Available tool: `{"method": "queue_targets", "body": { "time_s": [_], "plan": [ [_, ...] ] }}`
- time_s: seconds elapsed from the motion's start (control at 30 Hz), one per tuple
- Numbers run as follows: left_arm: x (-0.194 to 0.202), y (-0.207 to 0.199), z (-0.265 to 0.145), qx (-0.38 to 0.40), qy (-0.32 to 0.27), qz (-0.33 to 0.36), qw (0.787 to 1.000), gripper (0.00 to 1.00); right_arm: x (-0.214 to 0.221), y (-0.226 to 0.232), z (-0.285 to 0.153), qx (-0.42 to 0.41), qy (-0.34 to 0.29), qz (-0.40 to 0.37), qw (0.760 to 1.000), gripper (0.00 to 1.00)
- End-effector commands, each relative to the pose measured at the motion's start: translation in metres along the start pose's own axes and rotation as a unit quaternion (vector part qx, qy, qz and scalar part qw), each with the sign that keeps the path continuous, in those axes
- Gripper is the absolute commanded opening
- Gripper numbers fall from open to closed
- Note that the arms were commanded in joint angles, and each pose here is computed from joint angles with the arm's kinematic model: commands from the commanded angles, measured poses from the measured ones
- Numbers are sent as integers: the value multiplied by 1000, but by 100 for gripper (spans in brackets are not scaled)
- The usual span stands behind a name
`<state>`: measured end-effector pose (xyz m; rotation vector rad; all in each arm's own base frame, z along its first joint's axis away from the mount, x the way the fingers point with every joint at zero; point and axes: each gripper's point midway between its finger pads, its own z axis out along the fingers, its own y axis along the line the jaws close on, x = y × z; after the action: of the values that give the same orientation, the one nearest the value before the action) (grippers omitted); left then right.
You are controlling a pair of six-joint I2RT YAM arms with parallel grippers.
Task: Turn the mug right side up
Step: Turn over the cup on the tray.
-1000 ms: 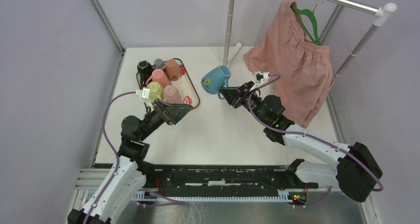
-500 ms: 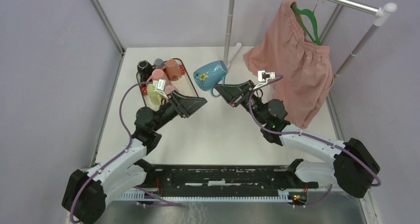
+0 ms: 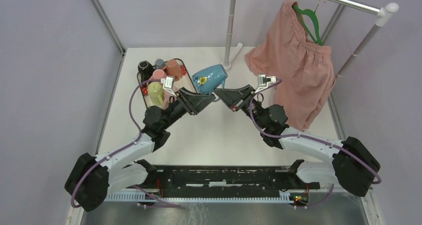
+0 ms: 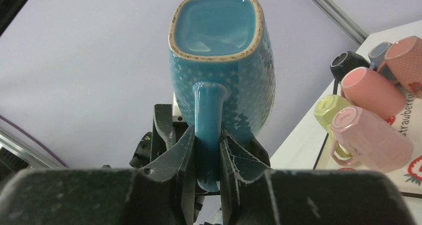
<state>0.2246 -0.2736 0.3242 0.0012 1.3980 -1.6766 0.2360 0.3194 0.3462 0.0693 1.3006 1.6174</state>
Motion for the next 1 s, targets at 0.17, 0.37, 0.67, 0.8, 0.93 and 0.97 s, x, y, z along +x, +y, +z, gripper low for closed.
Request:
{"method": "queue_targets", "body": {
  "time_s": [0.17, 0.37, 0.67, 0.8, 0.93, 0.97],
  "plan": [
    [-21, -29, 13, 56, -56, -1, 997, 64, -24, 47, -6, -94, -53, 57, 993, 0],
    [-26, -37, 19, 71, -62, -3, 996, 59, -18, 45, -9, -99, -48, 81, 991, 0],
    [-23, -42, 29, 80, -54, -4, 995, 53, -10, 40, -7, -92, -36, 85, 992, 0],
    [-23, -44, 31, 83, -52, -4, 995, 50, -7, 37, -9, -88, -33, 86, 992, 0],
    [-22, -47, 32, 89, -46, -1, 995, 46, -5, 35, -7, -80, -24, 86, 993, 0],
    [-22, -49, 33, 91, -44, 2, 995, 45, -3, 34, -7, -75, -21, 85, 993, 0]
  ]
}}
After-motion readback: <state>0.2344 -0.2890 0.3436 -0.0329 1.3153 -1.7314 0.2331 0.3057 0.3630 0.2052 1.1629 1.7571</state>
